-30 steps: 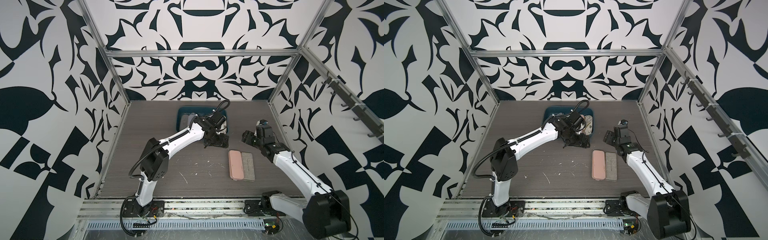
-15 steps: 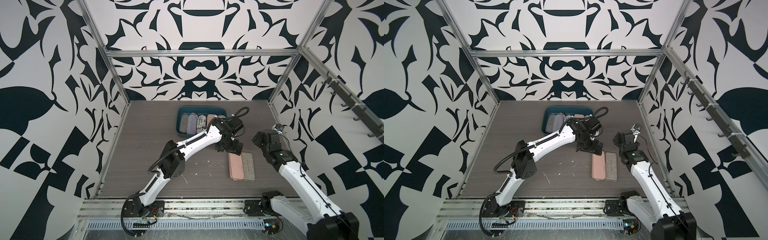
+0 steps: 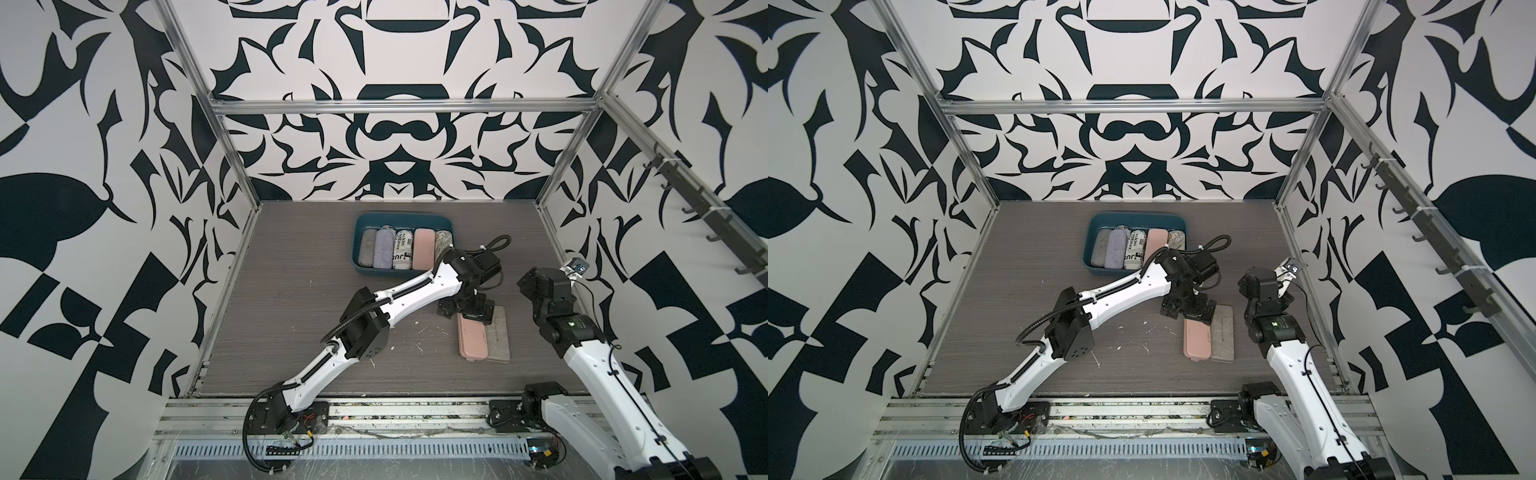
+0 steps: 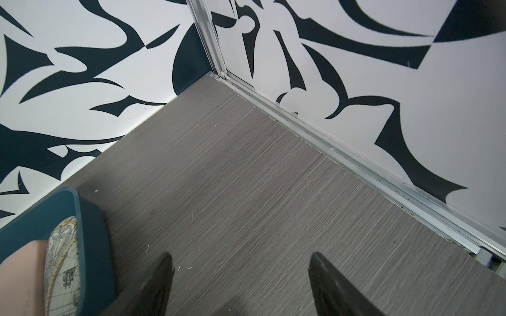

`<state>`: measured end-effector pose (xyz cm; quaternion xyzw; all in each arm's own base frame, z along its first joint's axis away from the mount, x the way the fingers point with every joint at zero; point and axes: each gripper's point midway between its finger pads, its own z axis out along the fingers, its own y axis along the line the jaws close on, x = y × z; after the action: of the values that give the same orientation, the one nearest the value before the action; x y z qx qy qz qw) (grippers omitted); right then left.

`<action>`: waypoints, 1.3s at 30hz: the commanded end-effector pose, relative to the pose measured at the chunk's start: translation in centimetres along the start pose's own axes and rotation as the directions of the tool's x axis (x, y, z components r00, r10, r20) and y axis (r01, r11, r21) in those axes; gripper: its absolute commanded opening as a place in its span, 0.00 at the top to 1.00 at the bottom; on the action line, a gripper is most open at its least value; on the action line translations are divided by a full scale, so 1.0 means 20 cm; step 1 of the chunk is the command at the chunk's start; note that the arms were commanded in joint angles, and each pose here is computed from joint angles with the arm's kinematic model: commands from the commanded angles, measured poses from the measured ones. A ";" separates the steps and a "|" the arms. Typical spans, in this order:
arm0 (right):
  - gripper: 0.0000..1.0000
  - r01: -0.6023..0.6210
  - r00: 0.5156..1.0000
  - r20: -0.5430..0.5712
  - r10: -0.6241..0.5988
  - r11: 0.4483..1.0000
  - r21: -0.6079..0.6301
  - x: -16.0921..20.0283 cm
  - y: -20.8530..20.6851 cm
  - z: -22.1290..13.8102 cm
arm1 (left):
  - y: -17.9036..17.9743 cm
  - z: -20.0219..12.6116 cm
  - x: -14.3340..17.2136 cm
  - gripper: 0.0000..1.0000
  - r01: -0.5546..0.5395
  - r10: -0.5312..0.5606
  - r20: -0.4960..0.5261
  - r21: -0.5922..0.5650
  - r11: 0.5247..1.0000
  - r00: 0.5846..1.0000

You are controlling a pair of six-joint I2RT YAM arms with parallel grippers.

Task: Put the glasses cases into the storage boxes
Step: Pick up the glasses case.

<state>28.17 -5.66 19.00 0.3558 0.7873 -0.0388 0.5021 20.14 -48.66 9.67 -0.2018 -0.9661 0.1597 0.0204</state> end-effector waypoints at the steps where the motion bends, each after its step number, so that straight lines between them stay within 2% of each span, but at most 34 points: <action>1: 0.19 -0.043 0.998 0.041 0.044 0.999 -0.026 -0.05 0.02 -0.02 | 0.04 0.02 0.06 0.00 0.037 -0.040 -0.042 -0.056 0.998 0.998; 10: 0.19 -0.042 0.998 0.044 0.043 0.999 -0.026 -0.06 0.01 -0.02 | -0.01 0.06 0.07 0.00 0.006 -0.008 -0.053 -0.041 0.999 0.999; 22: 0.18 -0.036 0.999 0.028 0.037 0.999 -0.029 -0.03 0.02 0.00 | 0.04 0.12 0.05 0.01 0.004 -0.009 -0.053 -0.092 0.996 0.999; 39: 0.19 -0.037 0.999 0.026 0.038 0.999 -0.033 -0.03 0.02 0.01 | -0.01 0.23 0.05 0.02 -0.031 0.028 -0.097 -0.035 0.999 0.995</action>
<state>28.39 -5.54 18.83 0.3574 0.7845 -0.0257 0.5061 19.41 -50.26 6.11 -0.2182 -0.9643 0.1443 0.0402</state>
